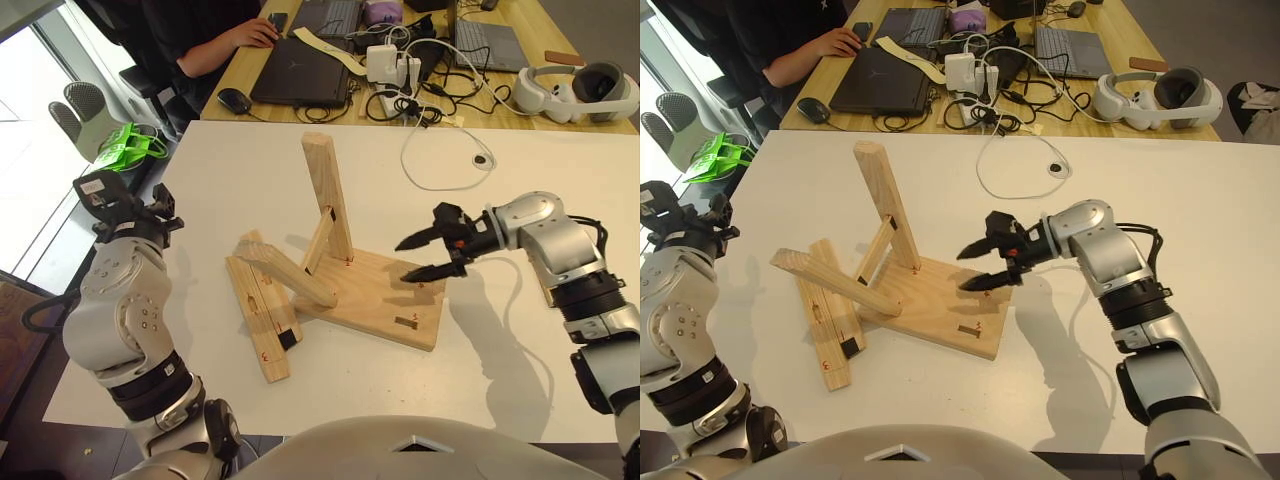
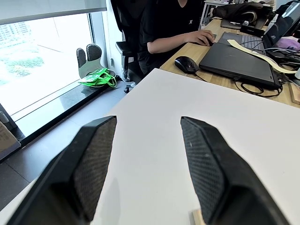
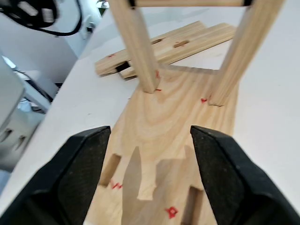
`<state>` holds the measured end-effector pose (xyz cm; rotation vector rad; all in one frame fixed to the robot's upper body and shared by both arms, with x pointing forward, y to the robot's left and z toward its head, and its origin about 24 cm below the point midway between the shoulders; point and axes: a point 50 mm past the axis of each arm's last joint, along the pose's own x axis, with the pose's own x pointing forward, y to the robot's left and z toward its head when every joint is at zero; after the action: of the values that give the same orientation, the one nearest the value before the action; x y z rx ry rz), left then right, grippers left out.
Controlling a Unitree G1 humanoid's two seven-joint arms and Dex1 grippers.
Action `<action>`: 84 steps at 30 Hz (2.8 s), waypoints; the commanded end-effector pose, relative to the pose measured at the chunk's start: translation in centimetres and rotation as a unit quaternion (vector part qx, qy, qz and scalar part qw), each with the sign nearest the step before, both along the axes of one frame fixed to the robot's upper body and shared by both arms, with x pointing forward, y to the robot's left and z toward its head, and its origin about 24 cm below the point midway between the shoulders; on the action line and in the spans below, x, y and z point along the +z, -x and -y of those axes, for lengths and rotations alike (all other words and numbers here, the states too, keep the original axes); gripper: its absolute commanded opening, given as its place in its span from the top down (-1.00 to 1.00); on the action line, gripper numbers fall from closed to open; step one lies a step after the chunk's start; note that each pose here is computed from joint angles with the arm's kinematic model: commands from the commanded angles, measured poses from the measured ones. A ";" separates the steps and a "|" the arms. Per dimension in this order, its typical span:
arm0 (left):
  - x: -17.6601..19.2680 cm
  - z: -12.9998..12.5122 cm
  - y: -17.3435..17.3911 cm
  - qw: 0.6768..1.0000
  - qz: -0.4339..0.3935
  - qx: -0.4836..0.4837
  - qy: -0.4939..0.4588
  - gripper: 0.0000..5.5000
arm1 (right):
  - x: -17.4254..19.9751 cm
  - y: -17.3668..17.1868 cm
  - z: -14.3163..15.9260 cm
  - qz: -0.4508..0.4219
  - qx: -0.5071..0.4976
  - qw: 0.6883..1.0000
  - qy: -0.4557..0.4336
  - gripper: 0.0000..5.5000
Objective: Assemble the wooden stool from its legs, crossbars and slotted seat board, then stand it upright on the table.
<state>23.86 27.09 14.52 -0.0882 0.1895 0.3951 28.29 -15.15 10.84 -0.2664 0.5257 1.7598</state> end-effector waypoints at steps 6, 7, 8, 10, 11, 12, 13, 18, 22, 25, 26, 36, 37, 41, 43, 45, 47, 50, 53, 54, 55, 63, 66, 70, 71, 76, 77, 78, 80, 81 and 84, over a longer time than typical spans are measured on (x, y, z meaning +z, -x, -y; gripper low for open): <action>0.7 1.3 -1.3 0.999 0.013 -0.030 0.010 0.07 | -5.9 1.2 -2.2 0.140 0.140 0.971 0.132 -0.18; 0.8 1.4 -1.4 0.999 0.014 -0.032 0.011 0.07 | -7.0 1.5 -2.6 0.153 0.140 0.969 0.135 -0.18; 0.9 1.4 -1.5 0.999 0.015 -0.033 0.010 0.07 | -7.9 1.7 -2.9 0.163 0.139 0.967 0.136 -0.18; 1.1 1.3 -1.6 0.999 0.018 -0.031 0.009 0.07 | -9.3 2.2 -3.3 0.162 0.123 0.970 0.130 -0.18; 1.3 1.2 -1.6 0.999 0.020 -0.029 0.008 0.07 | -9.8 2.3 -3.7 0.154 0.096 0.976 0.122 -0.18; 1.4 1.2 -1.6 0.999 0.022 -0.028 0.007 0.07 | -10.3 2.2 -4.1 0.145 0.062 0.981 0.115 -0.18; 1.4 1.2 -1.6 0.999 0.024 -0.027 0.007 0.07 | -10.6 2.0 -4.5 0.135 0.027 0.985 0.108 -0.18; 1.6 1.2 -1.7 0.999 0.028 -0.024 0.007 0.07 | -11.8 1.3 -5.7 0.074 -0.145 0.982 0.096 -0.18; 1.7 1.1 -1.9 0.999 0.026 -0.026 0.003 0.07 | -12.5 1.7 -5.7 0.040 -0.215 0.968 0.120 -0.18; -0.1 -0.3 -0.8 0.994 -0.072 -0.062 -0.050 0.07 | -12.1 2.2 -5.4 0.029 -0.239 0.963 0.118 -0.18; -1.0 -0.7 -0.1 0.986 -0.124 -0.091 -0.071 0.07 | -11.9 2.3 -5.2 0.027 -0.247 0.962 0.115 -0.18; -2.2 -0.7 2.5 0.846 -0.317 -0.338 -0.262 0.07 | -10.7 2.9 -6.1 0.020 -0.299 0.950 0.084 -0.18; -2.5 0.5 2.1 0.848 -0.304 -0.354 -0.251 0.07 | -10.4 2.8 -6.3 0.022 -0.298 0.951 0.081 -0.18; -4.2 4.0 1.0 0.843 -0.286 -0.402 -0.215 0.07 | -9.3 2.1 -7.0 0.025 -0.293 0.954 0.062 -0.18; -5.3 4.2 0.9 0.835 -0.304 -0.407 -0.212 0.07 | -8.8 2.0 -7.2 0.024 -0.293 0.954 0.054 -0.18; -6.2 4.4 0.8 0.828 -0.317 -0.411 -0.210 0.07 | -8.3 1.9 -7.3 0.021 -0.298 0.953 0.045 -0.18; -6.6 5.2 0.0 0.836 -0.306 -0.411 -0.198 0.07 | -8.0 1.9 -7.4 0.018 -0.302 0.952 0.038 -0.18; -6.7 7.0 -1.6 0.848 -0.277 -0.414 -0.180 0.07 | -7.3 2.1 -7.8 0.011 -0.302 0.953 0.024 -0.18; -6.5 9.5 -3.9 0.857 -0.243 -0.428 -0.154 0.07 | -5.8 2.2 -8.3 0.007 -0.300 0.954 -0.001 -0.18; -6.6 10.1 -4.5 0.859 -0.237 -0.430 -0.143 0.07 | -5.3 2.3 -8.5 0.006 -0.299 0.954 -0.008 -0.18; -6.6 10.5 -5.0 0.862 -0.231 -0.430 -0.139 0.07 | -4.9 2.3 -8.7 0.005 -0.297 0.955 -0.014 -0.18; -5.6 13.9 -11.2 0.893 -0.154 -0.411 -0.097 0.07 | -2.9 3.1 -9.9 -0.006 -0.325 0.945 -0.042 -0.18; -4.7 14.3 -12.7 0.901 -0.127 -0.405 -0.097 0.07 | -1.7 2.4 -9.4 0.018 -0.335 0.941 -0.049 -0.18; -3.2 13.8 -12.3 0.898 -0.108 -0.413 -0.110 0.07 | -0.5 1.4 -8.2 0.055 -0.352 0.933 -0.048 -0.18; -2.5 12.9 -11.4 0.898 -0.101 -0.412 -0.115 0.07 | -0.4 1.4 -7.8 0.061 -0.361 0.929 -0.047 -0.18; -0.4 2.5 -3.9 0.900 -0.180 -0.342 -0.200 0.07 | -0.2 3.0 -6.1 0.067 -0.402 0.911 -0.054 -0.18; -0.3 -0.3 -2.0 0.890 -0.229 -0.319 -0.232 0.07 | -0.2 3.5 -5.6 0.067 -0.415 0.906 -0.053 -0.18; -0.5 -2.8 -0.1 0.869 -0.286 -0.302 -0.266 0.07 | -0.3 3.9 -4.9 0.069 -0.429 0.899 -0.050 -0.18; -0.7 -5.4 2.5 0.832 -0.360 -0.289 -0.307 0.07 | -0.2 4.3 -3.9 0.073 -0.450 0.889 -0.044 -0.18; -0.8 -5.7 3.6 0.816 -0.385 -0.297 -0.313 0.07 | -0.2 4.4 -3.5 0.076 -0.457 0.885 -0.042 -0.18; -1.3 -5.3 6.1 0.778 -0.425 -0.345 -0.309 0.07 | 0.1 4.7 -2.7 0.080 -0.467 0.880 -0.039 -0.18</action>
<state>18.97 32.98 12.94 0.7810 0.9132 -0.2028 23.83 -11.81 10.68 -0.0638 0.3608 0.8196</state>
